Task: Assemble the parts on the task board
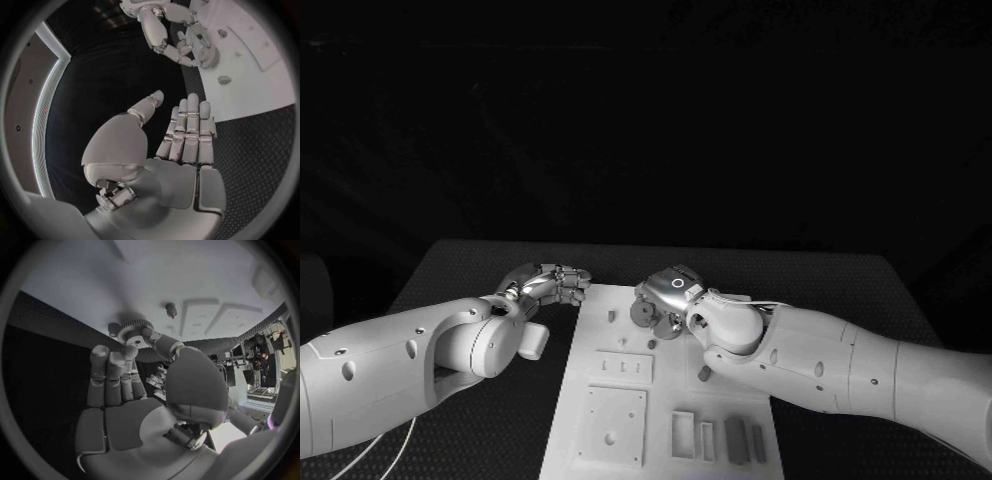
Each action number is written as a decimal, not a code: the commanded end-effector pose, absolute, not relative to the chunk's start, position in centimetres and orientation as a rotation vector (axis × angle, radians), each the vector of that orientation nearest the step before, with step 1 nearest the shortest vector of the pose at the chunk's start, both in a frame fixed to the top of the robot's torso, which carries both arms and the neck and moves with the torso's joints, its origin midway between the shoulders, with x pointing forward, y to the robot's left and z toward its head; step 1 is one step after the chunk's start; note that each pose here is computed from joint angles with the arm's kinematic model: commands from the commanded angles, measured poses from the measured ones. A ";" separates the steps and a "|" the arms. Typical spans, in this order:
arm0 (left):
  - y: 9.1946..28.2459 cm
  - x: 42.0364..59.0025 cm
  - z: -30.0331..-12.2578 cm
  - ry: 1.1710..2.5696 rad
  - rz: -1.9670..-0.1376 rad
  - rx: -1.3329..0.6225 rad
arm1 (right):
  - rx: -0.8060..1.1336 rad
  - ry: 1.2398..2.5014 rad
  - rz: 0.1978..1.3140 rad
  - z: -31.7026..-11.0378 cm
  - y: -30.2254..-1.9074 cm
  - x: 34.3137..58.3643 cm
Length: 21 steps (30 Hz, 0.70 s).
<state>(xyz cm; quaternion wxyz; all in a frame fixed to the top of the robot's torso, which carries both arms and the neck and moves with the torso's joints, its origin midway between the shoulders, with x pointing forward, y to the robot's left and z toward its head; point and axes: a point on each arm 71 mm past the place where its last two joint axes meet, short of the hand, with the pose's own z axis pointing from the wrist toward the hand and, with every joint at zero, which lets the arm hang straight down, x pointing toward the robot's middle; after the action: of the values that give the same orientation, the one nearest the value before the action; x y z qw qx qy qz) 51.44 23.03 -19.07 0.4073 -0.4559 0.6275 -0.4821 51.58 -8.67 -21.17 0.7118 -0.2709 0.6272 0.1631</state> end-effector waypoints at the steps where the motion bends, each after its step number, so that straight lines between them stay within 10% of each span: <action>1: 22.8 51.4 -18.9 1.584 -1.234 -1.145 | -0.616 1.393 0.345 -21.3 -8.6 51.6; 21: 22.8 51.5 -19.0 1.585 -1.233 -1.145 | -0.617 1.426 0.343 -22.1 -8.2 51.9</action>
<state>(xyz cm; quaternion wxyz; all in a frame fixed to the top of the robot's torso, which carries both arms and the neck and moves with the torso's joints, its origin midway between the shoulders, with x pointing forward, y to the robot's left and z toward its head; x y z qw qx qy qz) 51.49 23.00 -19.08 0.4070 -0.4563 0.6276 -0.4819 51.96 -8.24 -21.76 0.7076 -0.2735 0.6325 0.1566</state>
